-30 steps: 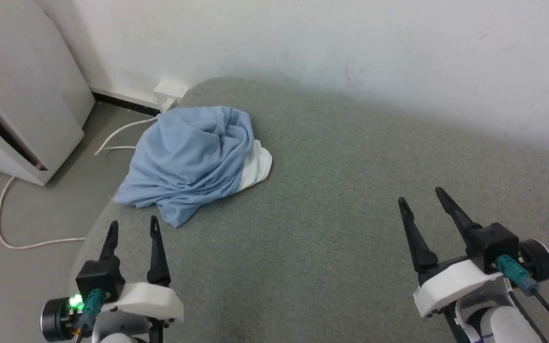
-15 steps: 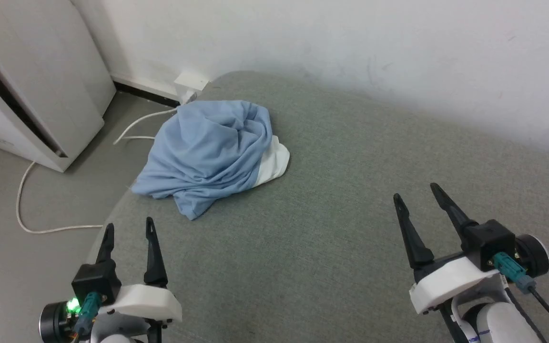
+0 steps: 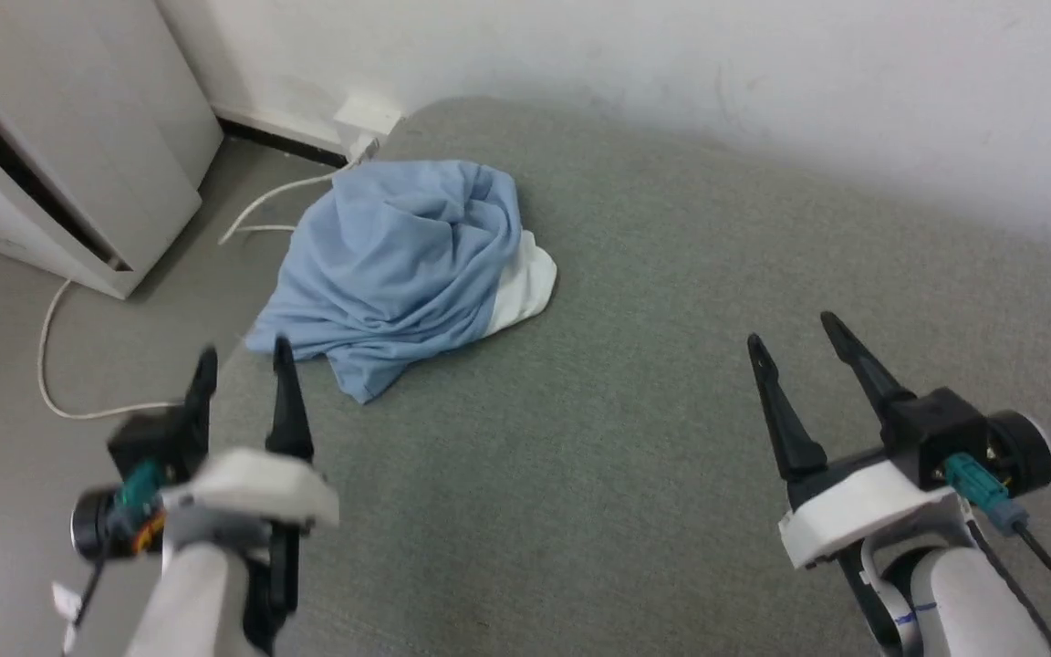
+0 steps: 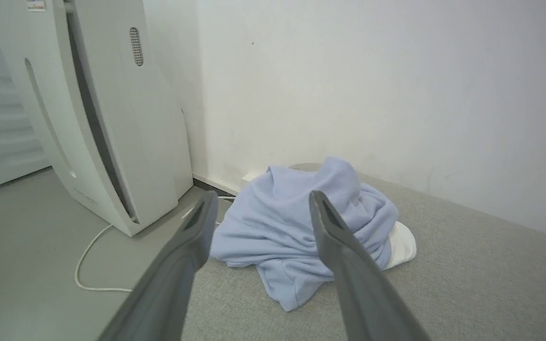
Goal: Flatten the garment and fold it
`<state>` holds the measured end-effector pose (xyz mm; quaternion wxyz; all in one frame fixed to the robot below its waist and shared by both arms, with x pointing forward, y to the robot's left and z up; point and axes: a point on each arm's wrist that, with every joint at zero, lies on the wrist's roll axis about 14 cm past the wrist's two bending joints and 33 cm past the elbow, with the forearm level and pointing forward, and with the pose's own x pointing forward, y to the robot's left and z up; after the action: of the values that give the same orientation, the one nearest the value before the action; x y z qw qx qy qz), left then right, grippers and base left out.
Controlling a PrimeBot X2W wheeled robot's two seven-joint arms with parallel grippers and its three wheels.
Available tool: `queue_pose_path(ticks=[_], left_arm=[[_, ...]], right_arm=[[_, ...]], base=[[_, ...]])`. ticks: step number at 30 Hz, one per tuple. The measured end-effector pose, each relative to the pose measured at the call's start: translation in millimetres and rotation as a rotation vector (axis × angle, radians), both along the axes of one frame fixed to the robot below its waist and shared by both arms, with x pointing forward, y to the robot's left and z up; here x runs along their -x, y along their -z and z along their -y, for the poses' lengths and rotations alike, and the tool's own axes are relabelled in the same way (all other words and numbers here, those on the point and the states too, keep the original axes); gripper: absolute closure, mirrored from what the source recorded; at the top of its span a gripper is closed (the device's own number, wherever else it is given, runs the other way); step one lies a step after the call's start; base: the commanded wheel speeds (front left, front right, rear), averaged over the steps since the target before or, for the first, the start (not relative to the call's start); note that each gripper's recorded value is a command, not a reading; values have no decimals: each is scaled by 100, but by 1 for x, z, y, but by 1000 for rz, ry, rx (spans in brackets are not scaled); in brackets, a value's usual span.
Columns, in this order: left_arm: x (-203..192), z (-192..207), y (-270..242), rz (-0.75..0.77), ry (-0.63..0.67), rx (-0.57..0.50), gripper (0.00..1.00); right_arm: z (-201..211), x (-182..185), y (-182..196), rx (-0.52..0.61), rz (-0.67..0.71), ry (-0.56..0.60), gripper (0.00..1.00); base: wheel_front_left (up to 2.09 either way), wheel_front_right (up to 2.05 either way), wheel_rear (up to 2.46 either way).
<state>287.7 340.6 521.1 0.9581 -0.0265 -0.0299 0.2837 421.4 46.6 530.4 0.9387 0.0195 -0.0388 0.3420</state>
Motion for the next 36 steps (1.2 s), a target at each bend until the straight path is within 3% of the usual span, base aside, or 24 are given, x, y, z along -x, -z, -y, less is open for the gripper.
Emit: queue_pose_path(ticks=[7, 13, 22, 26, 27, 28, 29, 33, 36], left_arm=[[-88, -16, -17, -17, 78, 96, 0], [-146, -21, 21, -187, 147, 241, 0], [-171, -7, 125, -587, 198, 503, 0], [-177, 0, 148, -718, 215, 546, 0], [-179, 2, 150, -743, 228, 550, 23], [-181, 4, 152, -767, 242, 552, 69], [-183, 6, 152, -783, 256, 548, 100], [-193, 5, 135, -699, 277, 430, 100], [-200, -5, 105, -552, 247, 276, 100]], right_arm=[[2, -24, 12, -8, -16, 19, 0], [18, -44, 33, -15, -51, 62, 0], [67, -62, 70, 2, -106, 188, 0], [94, -63, 85, 15, -131, 258, 0], [99, -62, 89, 21, -139, 270, 0], [104, -62, 92, 25, -144, 283, 0], [109, -61, 95, 29, -152, 294, 0], [121, -58, 96, 33, -156, 327, 0], [128, -55, 85, 22, -128, 345, 0]], base=[[0, 0, 0], [0, 0, 0], [0, 0, 0], [0, 0, 0], [0, 0, 0], [0, 0, 0], [0, 0, 0], [0, 0, 0], [0, 0, 0]])
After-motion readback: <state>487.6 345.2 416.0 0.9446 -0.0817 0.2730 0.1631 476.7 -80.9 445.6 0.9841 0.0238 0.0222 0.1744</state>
